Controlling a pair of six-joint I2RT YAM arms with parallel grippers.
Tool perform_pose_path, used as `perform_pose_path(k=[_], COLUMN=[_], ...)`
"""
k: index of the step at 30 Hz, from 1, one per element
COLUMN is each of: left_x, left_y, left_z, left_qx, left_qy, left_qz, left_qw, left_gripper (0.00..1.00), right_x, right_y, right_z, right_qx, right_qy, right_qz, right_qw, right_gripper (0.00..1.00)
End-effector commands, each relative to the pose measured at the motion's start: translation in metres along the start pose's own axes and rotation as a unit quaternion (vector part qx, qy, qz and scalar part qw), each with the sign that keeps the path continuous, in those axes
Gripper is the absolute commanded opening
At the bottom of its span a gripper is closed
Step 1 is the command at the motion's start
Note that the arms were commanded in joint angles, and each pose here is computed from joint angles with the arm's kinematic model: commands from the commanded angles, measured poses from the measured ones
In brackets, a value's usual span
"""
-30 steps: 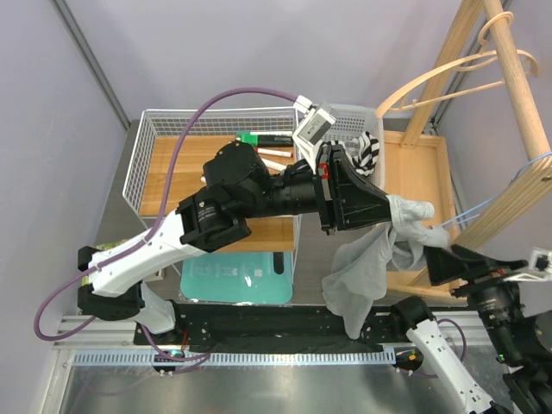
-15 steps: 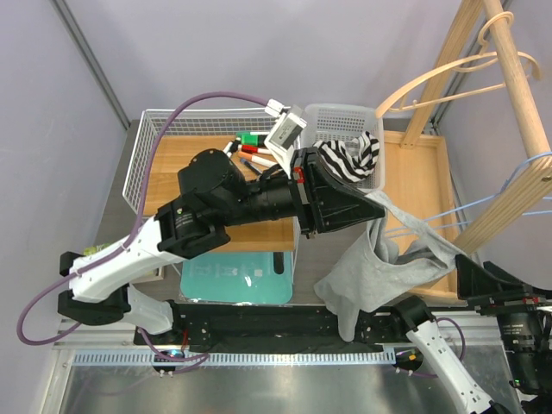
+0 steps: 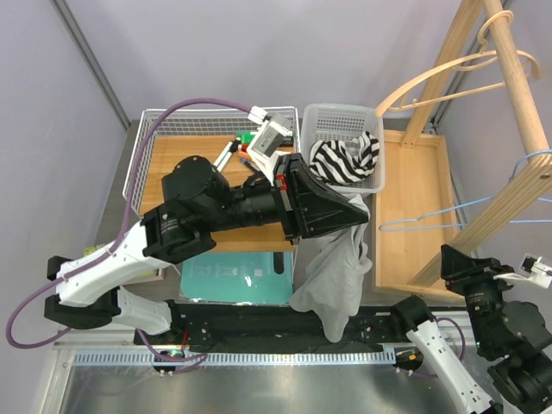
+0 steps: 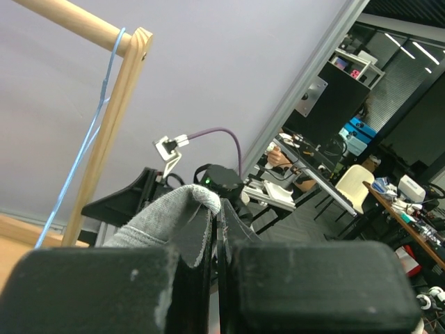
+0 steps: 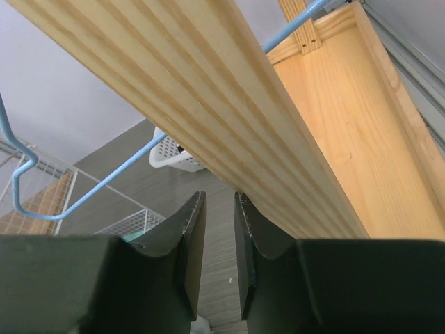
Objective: Remove the tank top from the hanger
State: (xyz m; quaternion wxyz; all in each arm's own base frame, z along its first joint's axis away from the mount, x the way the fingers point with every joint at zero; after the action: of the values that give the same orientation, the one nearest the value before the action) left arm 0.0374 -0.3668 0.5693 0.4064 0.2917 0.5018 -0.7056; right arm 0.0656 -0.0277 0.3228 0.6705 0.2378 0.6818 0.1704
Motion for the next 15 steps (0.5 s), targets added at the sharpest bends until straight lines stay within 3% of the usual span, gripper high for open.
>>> perform_pose_path(k=[1, 8, 11, 15], left_x=[-0.031, -0.026, -0.024, -0.023], left_y=[-0.027, -0.027, -0.027, -0.026], left_z=[-0.018, -0.017, -0.016, -0.016], left_qx=[0.031, 0.037, 0.04, 0.039], left_qy=[-0.048, -0.04, -0.039, -0.039], left_qz=[0.019, 0.015, 0.012, 0.011], left_qw=[0.998, 0.998, 0.998, 0.998], left_gripper=[0.0, 0.0, 0.0, 0.0], right_x=[0.007, 0.001, 0.005, 0.026], right_y=[0.005, -0.005, 0.02, 0.036], right_z=[0.023, 0.034, 0.037, 0.053], right_qx=[0.019, 0.077, 0.022, -0.005], right_qy=[-0.004, -0.039, -0.01, 0.027], right_qz=[0.007, 0.047, 0.09, 0.099], right_qw=[1.0, 0.995, 0.996, 0.995], right_gripper=[0.27, 0.2, 0.13, 0.12])
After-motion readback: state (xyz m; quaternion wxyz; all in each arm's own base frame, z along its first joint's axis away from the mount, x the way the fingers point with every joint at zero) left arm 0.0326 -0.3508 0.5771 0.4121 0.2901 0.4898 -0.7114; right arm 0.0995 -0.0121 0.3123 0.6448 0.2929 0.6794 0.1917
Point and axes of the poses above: each gripper's point midway between its finger pads, its own z axis out along the fingers, its own y axis along the line the jaws close on, x = y × z, the point moved 3 cm from there along -z, back along the fingers
